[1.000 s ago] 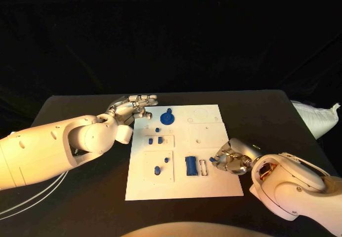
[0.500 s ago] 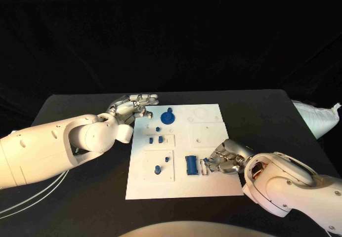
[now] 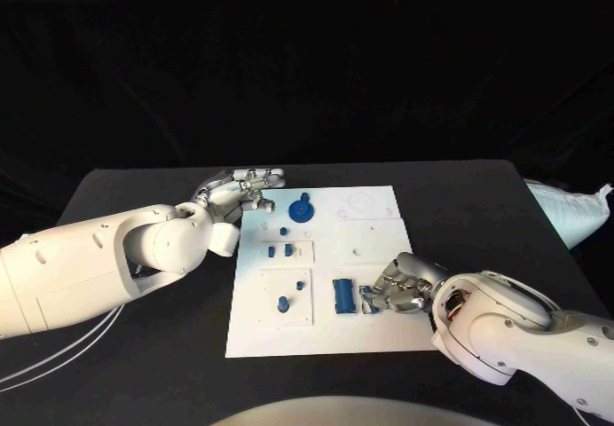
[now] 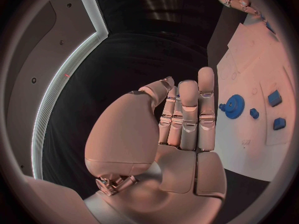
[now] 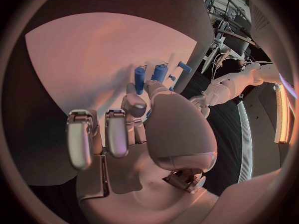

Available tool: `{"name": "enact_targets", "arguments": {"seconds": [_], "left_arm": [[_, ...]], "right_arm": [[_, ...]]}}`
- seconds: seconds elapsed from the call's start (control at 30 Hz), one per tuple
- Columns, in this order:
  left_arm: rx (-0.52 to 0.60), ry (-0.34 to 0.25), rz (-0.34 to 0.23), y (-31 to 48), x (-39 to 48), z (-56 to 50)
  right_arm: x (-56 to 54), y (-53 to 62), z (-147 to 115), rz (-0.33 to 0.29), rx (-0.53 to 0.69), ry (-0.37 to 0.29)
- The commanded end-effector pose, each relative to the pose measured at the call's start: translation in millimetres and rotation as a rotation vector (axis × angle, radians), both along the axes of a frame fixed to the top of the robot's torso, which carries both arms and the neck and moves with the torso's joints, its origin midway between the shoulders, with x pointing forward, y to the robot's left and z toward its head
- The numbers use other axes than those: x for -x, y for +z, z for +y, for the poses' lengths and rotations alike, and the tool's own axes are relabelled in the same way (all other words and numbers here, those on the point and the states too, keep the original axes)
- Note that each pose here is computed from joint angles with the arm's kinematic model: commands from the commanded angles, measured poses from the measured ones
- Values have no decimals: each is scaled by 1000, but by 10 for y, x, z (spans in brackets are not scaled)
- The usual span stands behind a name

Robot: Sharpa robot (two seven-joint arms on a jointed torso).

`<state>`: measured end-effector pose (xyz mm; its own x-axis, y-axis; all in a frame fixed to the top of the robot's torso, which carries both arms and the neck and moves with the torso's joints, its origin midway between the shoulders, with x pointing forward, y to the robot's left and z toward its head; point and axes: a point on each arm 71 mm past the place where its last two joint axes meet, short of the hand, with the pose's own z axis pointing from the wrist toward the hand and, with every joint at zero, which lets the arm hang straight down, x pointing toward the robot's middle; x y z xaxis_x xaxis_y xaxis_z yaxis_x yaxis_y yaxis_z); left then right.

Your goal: Assemble the parts on the task board

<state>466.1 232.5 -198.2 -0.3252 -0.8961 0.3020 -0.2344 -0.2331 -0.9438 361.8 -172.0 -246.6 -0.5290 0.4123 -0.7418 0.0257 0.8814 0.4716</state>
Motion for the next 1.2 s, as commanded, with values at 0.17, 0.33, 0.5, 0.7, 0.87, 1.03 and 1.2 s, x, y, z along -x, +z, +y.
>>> {"name": "enact_targets", "arguments": {"seconds": [0.17, 0.33, 0.5, 0.7, 0.87, 1.03, 1.2], "left_arm": [[7, -22, -7, 11, 7, -23], [5, -24, -7, 11, 7, -27], [5, -26, -7, 11, 8, -29], [5, -26, -7, 10, 8, -28], [5, -26, -7, 10, 8, -27], [5, -26, -7, 9, 7, -25], [5, -27, -7, 9, 6, -24]], "right_arm": [[2, -32, 3, 20, 53, 18], [3, -33, 27, 19, 57, 30], [5, -30, 44, 17, 57, 37], [5, -28, 53, 12, 60, 44], [13, -21, 63, 9, 59, 53], [25, -3, 66, -3, 55, 59], [49, 27, 68, -18, 51, 69]]}}
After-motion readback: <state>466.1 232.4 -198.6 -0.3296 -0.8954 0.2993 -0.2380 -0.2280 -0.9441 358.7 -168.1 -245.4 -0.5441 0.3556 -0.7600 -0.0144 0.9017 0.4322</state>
